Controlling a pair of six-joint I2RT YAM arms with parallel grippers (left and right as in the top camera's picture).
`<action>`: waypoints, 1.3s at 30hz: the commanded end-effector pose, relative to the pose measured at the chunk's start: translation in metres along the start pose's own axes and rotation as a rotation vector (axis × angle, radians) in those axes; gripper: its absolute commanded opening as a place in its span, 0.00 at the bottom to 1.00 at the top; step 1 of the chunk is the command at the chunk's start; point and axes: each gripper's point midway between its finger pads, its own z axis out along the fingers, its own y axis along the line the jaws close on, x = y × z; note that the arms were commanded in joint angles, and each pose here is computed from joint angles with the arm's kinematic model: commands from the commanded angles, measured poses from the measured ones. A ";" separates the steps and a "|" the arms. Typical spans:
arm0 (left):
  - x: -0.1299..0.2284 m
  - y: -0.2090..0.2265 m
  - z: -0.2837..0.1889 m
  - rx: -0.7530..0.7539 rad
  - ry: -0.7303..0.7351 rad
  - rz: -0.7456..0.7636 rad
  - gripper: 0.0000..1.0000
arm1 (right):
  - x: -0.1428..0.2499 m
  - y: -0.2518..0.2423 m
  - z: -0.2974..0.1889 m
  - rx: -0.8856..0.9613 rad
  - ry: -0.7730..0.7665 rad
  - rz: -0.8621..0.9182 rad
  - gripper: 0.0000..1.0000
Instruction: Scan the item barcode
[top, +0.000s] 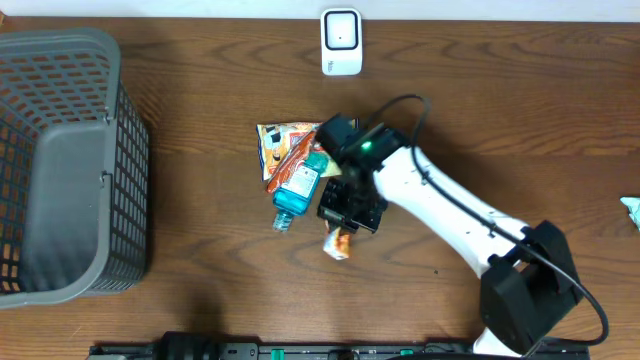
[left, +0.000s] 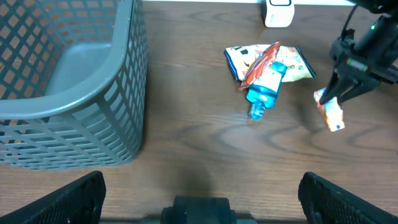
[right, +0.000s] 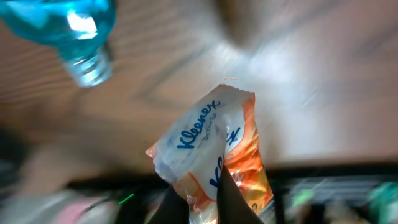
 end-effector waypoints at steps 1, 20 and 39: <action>0.018 0.000 0.000 -0.003 0.081 -0.003 0.99 | 0.024 0.027 -0.017 -0.169 0.251 0.176 0.01; 0.018 0.000 0.000 -0.003 0.082 -0.003 0.99 | -0.042 0.027 -0.041 -0.335 0.028 -0.456 0.01; 0.018 0.000 0.000 -0.003 0.082 -0.003 0.99 | 0.013 0.028 -0.012 -0.516 0.125 -1.112 0.02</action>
